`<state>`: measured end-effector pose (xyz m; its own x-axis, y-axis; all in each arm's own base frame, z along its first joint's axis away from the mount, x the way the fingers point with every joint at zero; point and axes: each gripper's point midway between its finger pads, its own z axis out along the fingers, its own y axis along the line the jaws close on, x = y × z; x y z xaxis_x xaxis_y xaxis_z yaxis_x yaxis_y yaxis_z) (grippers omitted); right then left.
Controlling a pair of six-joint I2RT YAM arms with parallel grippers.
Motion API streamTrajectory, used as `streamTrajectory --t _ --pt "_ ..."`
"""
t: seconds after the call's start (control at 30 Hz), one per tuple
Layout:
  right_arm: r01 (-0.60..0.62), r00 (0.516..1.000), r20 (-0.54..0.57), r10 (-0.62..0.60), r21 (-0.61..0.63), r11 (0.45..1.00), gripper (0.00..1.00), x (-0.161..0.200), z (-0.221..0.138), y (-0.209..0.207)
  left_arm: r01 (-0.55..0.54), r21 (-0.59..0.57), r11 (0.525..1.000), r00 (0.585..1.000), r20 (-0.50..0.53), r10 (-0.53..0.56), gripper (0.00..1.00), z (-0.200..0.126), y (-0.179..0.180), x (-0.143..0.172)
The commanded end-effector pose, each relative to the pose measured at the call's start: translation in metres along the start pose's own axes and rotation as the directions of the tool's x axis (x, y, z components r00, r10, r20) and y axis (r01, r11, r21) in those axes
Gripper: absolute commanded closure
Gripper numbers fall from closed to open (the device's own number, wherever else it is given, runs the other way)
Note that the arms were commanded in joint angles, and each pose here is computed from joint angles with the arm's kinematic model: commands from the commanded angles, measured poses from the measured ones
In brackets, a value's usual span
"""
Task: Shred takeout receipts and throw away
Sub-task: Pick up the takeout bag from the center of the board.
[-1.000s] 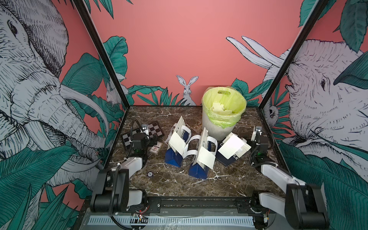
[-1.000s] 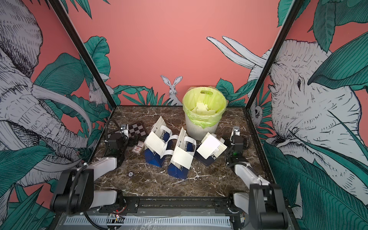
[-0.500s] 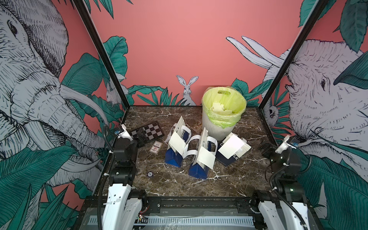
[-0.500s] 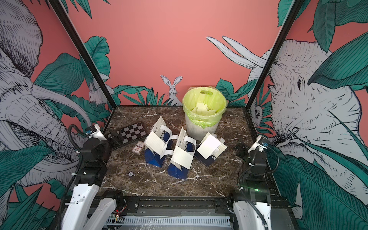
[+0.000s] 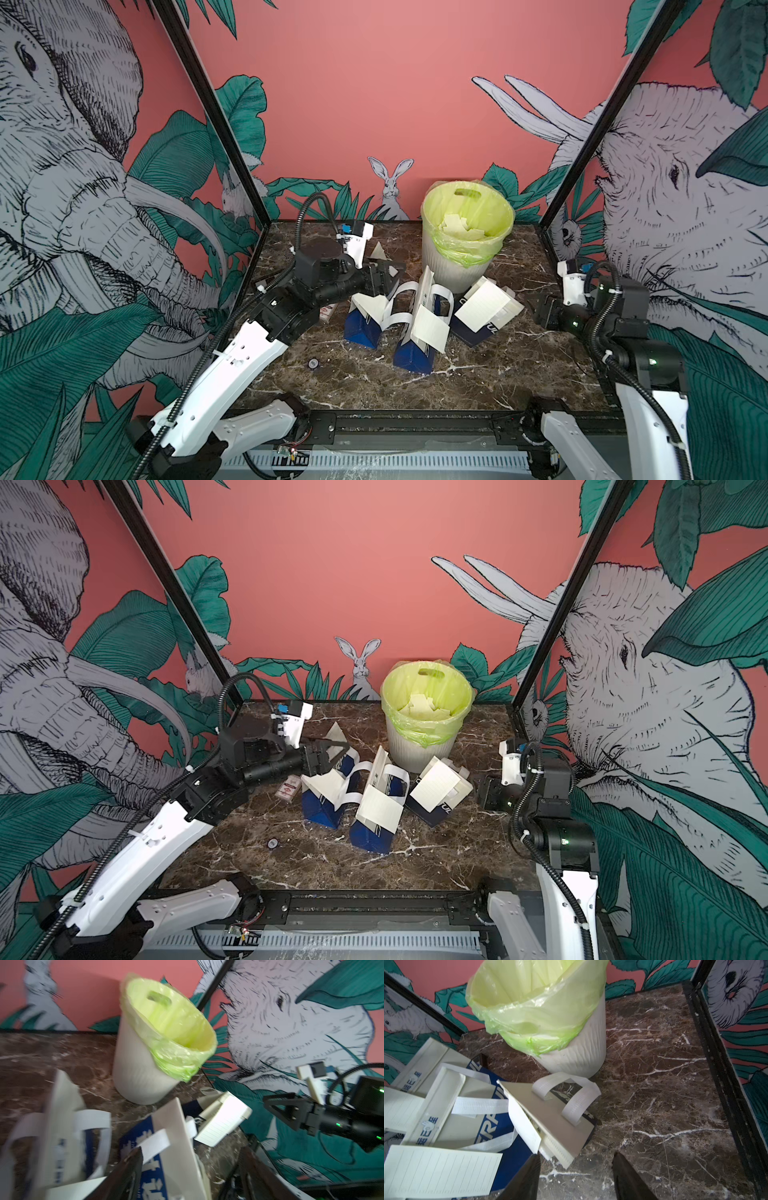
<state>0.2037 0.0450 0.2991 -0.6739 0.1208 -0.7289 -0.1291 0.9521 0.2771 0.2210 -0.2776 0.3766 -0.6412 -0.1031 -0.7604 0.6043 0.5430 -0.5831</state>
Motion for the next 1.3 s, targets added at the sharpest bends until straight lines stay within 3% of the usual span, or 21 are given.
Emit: streamTrajectory --t 0.0,0.2,0.37,0.63,0.73,0.97,1.03,1.13,1.27 --pt "0.032 0.995 -0.093 -0.038 -0.066 0.997 0.45 0.021 0.004 0.01 0.118 0.114 0.987 0.993 -0.042 -0.113 0.25 0.016 -0.028 0.012" --pt "0.03 0.996 -0.081 -0.039 -0.11 0.993 0.43 0.01 0.019 0.014 0.163 0.135 0.977 0.982 -0.123 -0.147 0.26 0.037 -0.045 0.034" --pt "0.033 0.989 -0.141 -0.05 -0.115 0.993 0.5 0.014 0.039 0.009 0.197 0.125 0.973 0.969 -0.175 -0.174 0.27 0.05 -0.047 0.046" --pt "0.093 0.98 -0.162 -0.114 -0.132 0.987 0.51 0.016 0.055 0.015 0.212 0.128 0.969 0.961 -0.207 -0.183 0.29 0.061 -0.05 0.054" --pt "0.116 0.977 -0.164 -0.133 -0.113 0.987 0.65 0.015 0.058 0.012 0.211 0.125 0.969 0.962 -0.204 -0.183 0.29 0.062 -0.05 0.054" --pt "0.169 0.971 -0.155 -0.182 -0.09 0.981 0.7 0.01 0.057 0.011 0.202 0.107 0.974 0.963 -0.201 -0.178 0.29 0.066 -0.046 0.055" --pt "0.186 0.969 -0.153 -0.196 -0.075 0.98 0.66 0.009 0.055 0.009 0.202 0.108 0.973 0.963 -0.205 -0.177 0.29 0.067 -0.047 0.055" --pt "0.22 0.963 -0.154 -0.221 -0.023 0.975 0.47 0.008 0.053 0.002 0.203 0.103 0.974 0.963 -0.203 -0.179 0.29 0.066 -0.045 0.056" --pt "0.261 0.956 -0.147 -0.253 0.044 0.964 0.45 0.004 0.051 -0.01 0.196 0.101 0.975 0.965 -0.196 -0.174 0.29 0.066 -0.045 0.055"
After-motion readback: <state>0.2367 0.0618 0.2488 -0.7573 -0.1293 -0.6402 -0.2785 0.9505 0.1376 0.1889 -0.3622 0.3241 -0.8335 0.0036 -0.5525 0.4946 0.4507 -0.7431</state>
